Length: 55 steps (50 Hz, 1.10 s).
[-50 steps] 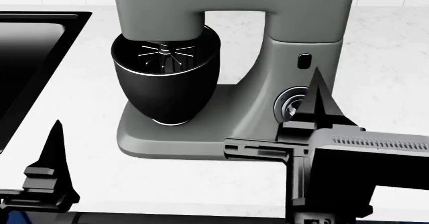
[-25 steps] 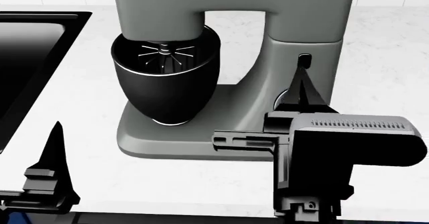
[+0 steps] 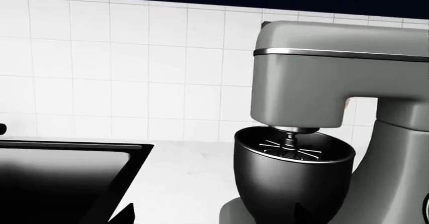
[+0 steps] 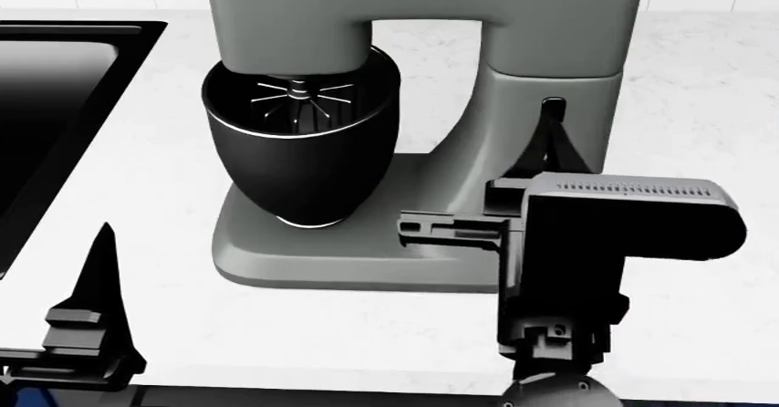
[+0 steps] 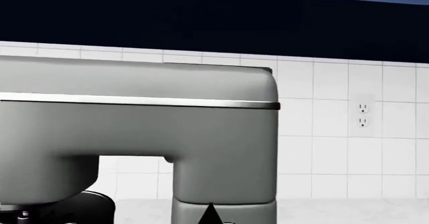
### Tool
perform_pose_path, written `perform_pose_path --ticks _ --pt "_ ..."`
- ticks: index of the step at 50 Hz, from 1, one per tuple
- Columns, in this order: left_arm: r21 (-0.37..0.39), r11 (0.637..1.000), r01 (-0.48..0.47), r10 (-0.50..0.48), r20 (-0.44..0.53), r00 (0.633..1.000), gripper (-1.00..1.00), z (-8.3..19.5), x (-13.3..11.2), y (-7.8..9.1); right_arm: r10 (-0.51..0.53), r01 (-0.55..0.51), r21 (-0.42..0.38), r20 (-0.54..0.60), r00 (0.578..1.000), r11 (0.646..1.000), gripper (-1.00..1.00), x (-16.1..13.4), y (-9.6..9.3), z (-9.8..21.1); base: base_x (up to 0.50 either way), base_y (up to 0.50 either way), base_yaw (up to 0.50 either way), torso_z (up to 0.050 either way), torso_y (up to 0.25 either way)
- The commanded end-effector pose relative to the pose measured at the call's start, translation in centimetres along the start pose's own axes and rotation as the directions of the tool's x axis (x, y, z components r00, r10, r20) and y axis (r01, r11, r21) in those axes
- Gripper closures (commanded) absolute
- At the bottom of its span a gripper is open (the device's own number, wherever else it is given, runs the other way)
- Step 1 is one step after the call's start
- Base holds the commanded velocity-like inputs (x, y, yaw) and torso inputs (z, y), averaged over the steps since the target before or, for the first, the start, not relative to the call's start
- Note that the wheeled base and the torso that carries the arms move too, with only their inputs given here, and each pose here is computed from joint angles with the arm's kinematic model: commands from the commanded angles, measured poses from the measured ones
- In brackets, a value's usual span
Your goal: Open the stand mixer head.
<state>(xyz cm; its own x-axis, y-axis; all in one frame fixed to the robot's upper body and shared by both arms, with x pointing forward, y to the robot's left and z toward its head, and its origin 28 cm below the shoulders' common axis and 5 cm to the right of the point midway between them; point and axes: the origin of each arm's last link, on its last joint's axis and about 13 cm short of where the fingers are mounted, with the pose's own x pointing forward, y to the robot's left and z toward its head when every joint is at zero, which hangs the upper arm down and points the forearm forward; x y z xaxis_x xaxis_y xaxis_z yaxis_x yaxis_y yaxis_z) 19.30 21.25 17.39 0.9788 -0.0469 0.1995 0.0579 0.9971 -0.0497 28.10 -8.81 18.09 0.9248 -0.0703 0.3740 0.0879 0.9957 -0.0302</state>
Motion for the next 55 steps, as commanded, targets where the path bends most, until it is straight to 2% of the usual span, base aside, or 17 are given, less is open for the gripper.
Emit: perform_pose_path --ticks 1,10,19,36,47,48,55 --pt "-0.029 1.0 -0.008 0.009 0.019 1.0 -1.0 0.0 0.4 0.3 0.006 -0.006 0.032 0.003 1.0 0.999 1.0 0.7 0.2 0.2 0.0 0.0 0.0 0.0 0.0" --pt "-0.031 1.0 -0.005 0.005 0.02 1.0 -1.0 0.1 0.3 0.3 -0.028 0.028 0.023 -0.022 0.999 0.999 1.0 1.3 0.1 -0.6 0.0 0.0 0.0 0.0 0.0" --pt "-0.029 1.0 -0.008 0.009 0.019 1.0 -1.0 0.0 0.4 0.3 -0.024 0.025 0.017 -0.047 0.999 1.0 1.0 1.1 0.1 -1.6 0.0 0.0 0.0 0.0 0.0" --pt "-0.03 0.999 -0.011 0.011 0.022 1.0 -1.0 0.1 0.3 0.4 -0.037 0.037 -0.003 -0.051 0.998 0.999 1.0 2.3 0.2 -2.0 0.0 0.0 0.0 0.0 0.0" --pt "-0.032 0.999 -0.016 0.016 0.024 1.0 -1.0 0.1 0.4 0.5 -0.05 0.05 0.004 -0.096 0.994 0.999 1.0 3.3 0.1 -3.2 0.0 0.0 0.0 0.0 0.0" --pt "-0.032 0.999 -0.015 0.015 0.023 1.0 -1.0 0.1 0.4 0.5 -0.062 0.06 -0.02 -0.094 0.994 0.998 1.0 3.4 0.1 -3.5 0.0 0.0 0.0 0.0 0.0" --pt "-0.031 0.999 -0.017 0.018 0.024 1.0 -1.0 0.1 0.4 0.5 -0.058 0.056 -0.018 -0.111 0.992 0.998 1.0 3.7 0.0 -3.9 0.0 0.0 0.0 0.0 0.0"
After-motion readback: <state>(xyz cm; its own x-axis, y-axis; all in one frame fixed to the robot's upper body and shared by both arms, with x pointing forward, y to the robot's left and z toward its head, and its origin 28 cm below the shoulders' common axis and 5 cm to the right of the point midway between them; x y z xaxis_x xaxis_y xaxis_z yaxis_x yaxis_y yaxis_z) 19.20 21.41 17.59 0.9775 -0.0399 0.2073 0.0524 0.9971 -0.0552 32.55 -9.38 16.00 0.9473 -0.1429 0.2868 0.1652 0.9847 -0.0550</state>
